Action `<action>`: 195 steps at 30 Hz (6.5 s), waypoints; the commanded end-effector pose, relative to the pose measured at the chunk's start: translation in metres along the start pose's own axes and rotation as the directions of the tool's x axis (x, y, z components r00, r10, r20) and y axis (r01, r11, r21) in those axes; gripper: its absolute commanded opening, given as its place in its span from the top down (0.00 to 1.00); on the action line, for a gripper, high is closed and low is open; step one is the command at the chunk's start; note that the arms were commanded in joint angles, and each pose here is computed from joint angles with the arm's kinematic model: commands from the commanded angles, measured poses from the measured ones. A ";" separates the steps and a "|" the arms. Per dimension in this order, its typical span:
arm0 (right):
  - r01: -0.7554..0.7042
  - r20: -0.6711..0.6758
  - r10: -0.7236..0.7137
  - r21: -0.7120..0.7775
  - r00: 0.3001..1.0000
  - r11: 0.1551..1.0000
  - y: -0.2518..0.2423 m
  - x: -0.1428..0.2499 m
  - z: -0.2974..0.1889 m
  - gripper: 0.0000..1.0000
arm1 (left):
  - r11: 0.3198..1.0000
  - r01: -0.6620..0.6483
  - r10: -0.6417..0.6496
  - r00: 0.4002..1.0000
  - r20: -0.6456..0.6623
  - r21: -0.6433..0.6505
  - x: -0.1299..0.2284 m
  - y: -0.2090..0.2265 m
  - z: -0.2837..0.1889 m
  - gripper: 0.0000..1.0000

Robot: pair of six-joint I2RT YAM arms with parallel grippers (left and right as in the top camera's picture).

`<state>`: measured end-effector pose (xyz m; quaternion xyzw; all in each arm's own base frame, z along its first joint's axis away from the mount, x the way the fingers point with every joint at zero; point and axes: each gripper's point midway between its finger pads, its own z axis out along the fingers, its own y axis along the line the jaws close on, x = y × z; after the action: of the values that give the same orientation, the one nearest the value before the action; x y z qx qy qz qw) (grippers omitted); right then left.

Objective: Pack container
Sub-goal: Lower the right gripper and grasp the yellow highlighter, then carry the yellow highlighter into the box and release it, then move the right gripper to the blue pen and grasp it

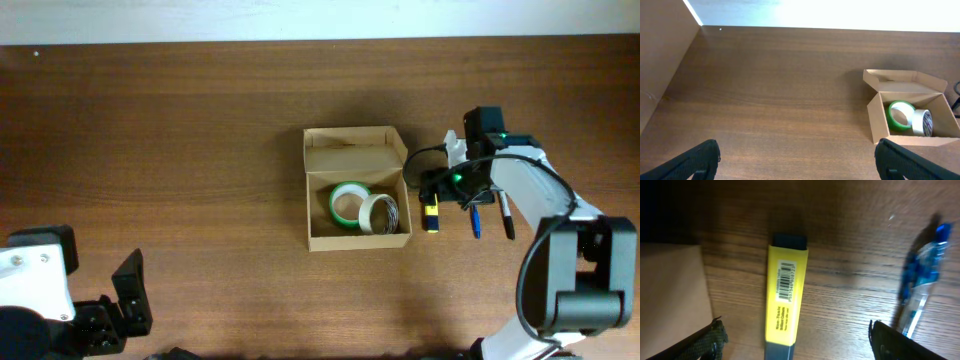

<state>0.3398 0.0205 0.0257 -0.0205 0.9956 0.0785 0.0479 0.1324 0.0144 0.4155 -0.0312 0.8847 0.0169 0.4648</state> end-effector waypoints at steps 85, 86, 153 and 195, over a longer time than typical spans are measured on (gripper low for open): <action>0.083 0.199 -0.091 0.050 0.976 0.995 0.037 -0.045 -0.137 0.96 | 0.999 0.018 -0.017 1.000 0.017 -0.042 -0.001 0.008 -0.001 0.01; 0.085 0.218 -0.094 0.054 0.971 0.995 0.038 -0.045 -0.149 0.96 | 0.999 0.018 -0.017 1.000 0.017 -0.043 -0.001 0.008 -0.001 0.01; 0.735 0.163 -0.717 -0.112 0.678 0.669 0.216 0.029 -0.161 0.34 | 0.997 0.015 -0.013 1.000 0.027 -0.074 -0.003 0.014 -0.002 0.00; -0.142 -0.175 0.168 0.151 0.970 0.978 -0.048 0.046 -0.042 0.21 | 0.996 0.011 -0.008 1.000 0.030 -0.085 -0.003 0.016 -0.002 0.00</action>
<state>0.2989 -0.0374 0.0627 0.0514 0.9977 0.0037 -0.0444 0.1331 0.0257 0.4188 -0.0465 0.8786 0.0458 0.4731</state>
